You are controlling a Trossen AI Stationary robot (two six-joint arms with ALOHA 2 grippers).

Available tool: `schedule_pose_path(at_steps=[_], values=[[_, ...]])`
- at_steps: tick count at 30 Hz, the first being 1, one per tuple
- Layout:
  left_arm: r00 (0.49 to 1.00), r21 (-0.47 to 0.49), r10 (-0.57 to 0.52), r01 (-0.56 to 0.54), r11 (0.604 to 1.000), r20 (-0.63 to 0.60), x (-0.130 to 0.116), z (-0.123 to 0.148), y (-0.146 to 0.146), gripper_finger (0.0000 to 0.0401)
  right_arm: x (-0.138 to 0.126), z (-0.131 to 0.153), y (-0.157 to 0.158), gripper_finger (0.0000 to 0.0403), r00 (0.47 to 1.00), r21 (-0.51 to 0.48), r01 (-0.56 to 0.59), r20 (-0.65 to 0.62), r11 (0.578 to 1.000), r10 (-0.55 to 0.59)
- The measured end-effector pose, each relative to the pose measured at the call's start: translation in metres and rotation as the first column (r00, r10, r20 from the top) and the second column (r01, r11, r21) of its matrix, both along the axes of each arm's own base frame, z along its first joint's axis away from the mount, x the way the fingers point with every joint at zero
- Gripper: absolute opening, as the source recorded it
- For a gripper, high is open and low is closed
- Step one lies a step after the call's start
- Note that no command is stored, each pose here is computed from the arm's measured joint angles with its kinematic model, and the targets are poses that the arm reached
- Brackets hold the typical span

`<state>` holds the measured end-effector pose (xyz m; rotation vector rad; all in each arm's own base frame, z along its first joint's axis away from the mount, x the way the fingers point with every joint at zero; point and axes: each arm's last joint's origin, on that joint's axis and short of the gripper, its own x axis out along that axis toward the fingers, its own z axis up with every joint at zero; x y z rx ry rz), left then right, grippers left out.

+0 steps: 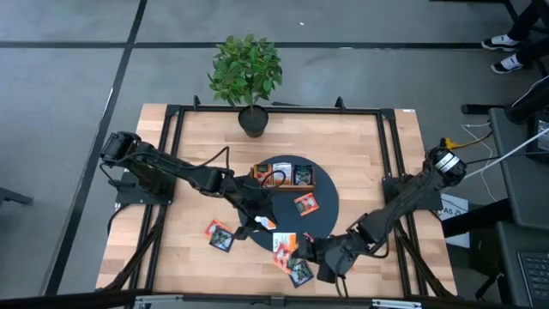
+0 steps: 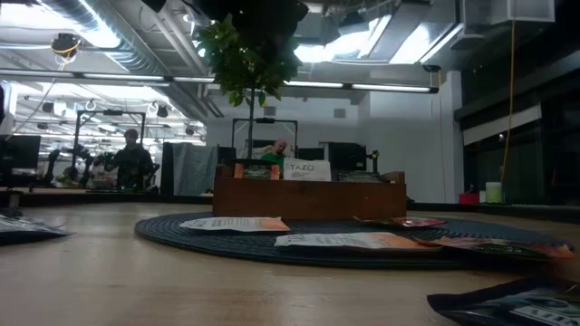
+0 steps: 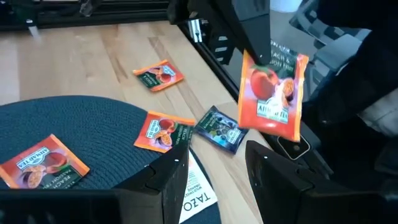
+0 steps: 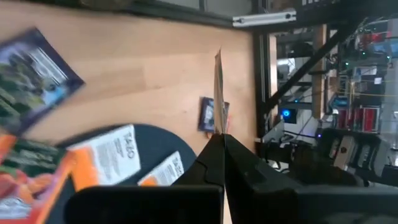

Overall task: Pick & Place Tea
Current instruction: Put the orange tea bag into the left side of the wooden organizer

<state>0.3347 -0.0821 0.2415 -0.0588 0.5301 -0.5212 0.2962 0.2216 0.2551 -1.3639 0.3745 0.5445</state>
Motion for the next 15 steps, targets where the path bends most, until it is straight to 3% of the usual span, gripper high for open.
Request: schedule_pose_path(at_steps=[4,15], values=[[1.0,0.021,0.03,-0.03,0.999,0.006,0.001,0.0,0.001,0.0157,0.006,0.0,-0.008,0.0,1.0,-0.07,-0.023,0.015,0.997,0.024],[0.999,0.038,0.044,-0.044,0.998,-0.004,0.0,-0.002,0.002,0.0157,0.024,-0.001,-0.037,0.0,0.999,-0.151,-0.05,-0.01,0.987,0.049]])
